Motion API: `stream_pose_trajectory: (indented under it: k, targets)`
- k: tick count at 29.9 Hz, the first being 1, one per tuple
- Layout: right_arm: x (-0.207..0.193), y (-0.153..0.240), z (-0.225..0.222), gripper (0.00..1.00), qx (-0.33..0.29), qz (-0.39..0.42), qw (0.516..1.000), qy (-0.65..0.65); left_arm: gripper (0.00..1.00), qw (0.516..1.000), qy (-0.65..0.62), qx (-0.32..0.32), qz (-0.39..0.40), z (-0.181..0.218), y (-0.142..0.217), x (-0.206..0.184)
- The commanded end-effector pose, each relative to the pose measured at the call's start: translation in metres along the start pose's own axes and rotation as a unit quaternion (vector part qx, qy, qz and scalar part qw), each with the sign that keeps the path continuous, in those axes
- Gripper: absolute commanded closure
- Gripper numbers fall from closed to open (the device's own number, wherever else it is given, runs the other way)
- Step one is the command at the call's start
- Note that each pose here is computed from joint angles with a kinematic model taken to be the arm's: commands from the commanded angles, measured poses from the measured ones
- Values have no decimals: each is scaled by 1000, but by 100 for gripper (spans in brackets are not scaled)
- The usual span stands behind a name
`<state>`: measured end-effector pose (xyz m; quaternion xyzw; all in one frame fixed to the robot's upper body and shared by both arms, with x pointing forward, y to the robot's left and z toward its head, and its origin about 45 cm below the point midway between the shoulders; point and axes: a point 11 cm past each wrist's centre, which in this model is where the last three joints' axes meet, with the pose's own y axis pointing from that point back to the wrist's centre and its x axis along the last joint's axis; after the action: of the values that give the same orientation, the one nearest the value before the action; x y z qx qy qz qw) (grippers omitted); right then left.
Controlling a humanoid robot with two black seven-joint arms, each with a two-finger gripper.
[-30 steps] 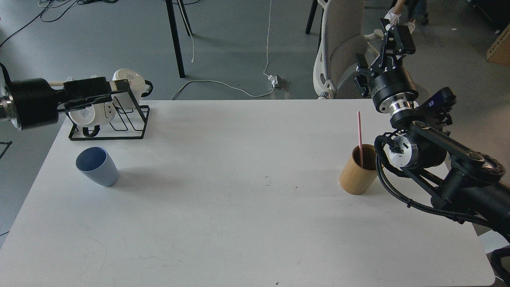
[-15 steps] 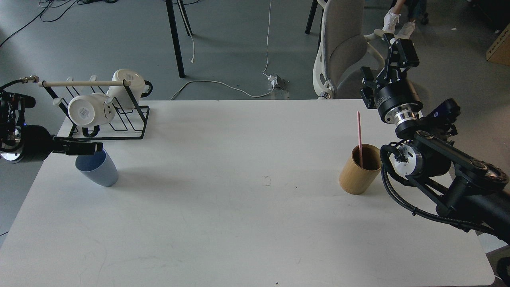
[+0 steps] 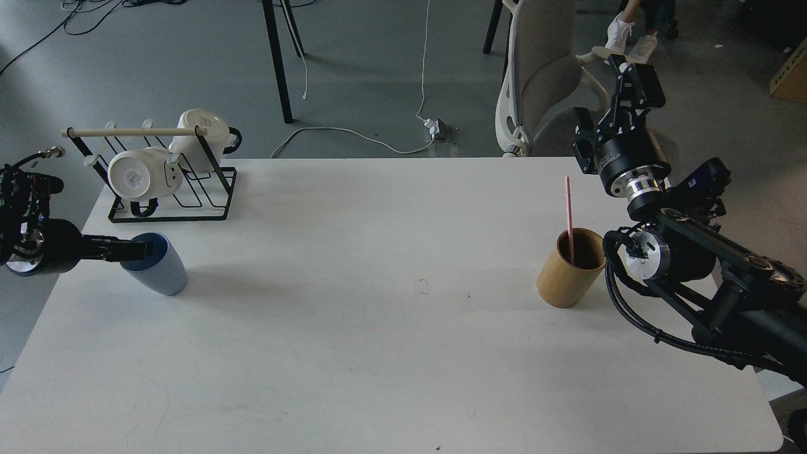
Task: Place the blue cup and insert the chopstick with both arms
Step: 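Carry the blue cup with the left gripper toward the table center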
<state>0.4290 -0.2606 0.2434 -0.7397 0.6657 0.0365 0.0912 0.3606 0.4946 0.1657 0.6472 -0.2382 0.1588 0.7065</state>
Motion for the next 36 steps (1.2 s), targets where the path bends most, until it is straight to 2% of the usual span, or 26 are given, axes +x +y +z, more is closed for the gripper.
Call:
stream_pose_trajectory:
  k: [1,2,5,8,10,12,13,14,22,25,28,34,36]
  targets:
    - [2,2,3,1,-3,1,1000,0,8,1000,1,8,4,-2,-5,0]
    - [2,3,4,1,-4,2,1000,0,11,1000,0,11,5,-4,-6,-2]
    - [4,3,4,1,-5,3,1000,2,31,1000,-3,15,10,-6,-8,-7]
    - [5,3,4,1,-5,4,1000,3,62,999,-13,16,26,-8,-8,-7]
    - [7,5,6,1,-7,6,1000,4,68,999,-21,17,37,-8,-9,-9]
    - [9,6,7,1,-9,7,1000,4,89,999,-24,17,43,-9,-9,-9]
    - [9,6,7,1,-9,7,1000,4,97,999,-25,17,44,-9,-9,-10]
    - [11,7,7,1,-10,9,1000,6,99,999,-24,20,44,-11,-8,-11]
    - [17,11,11,1,-15,14,1000,9,100,995,-48,8,89,-3,-10,-1]
    - [20,11,9,1,-15,17,1000,13,100,993,-53,-42,101,26,-11,5]
    - [25,11,7,1,-13,21,1000,16,100,987,-54,-91,121,46,13,15]
    - [47,6,-4,1,2,53,998,20,100,947,-87,-275,143,175,29,33]
    - [59,3,-8,1,9,74,997,18,100,930,-98,-327,139,221,19,34]
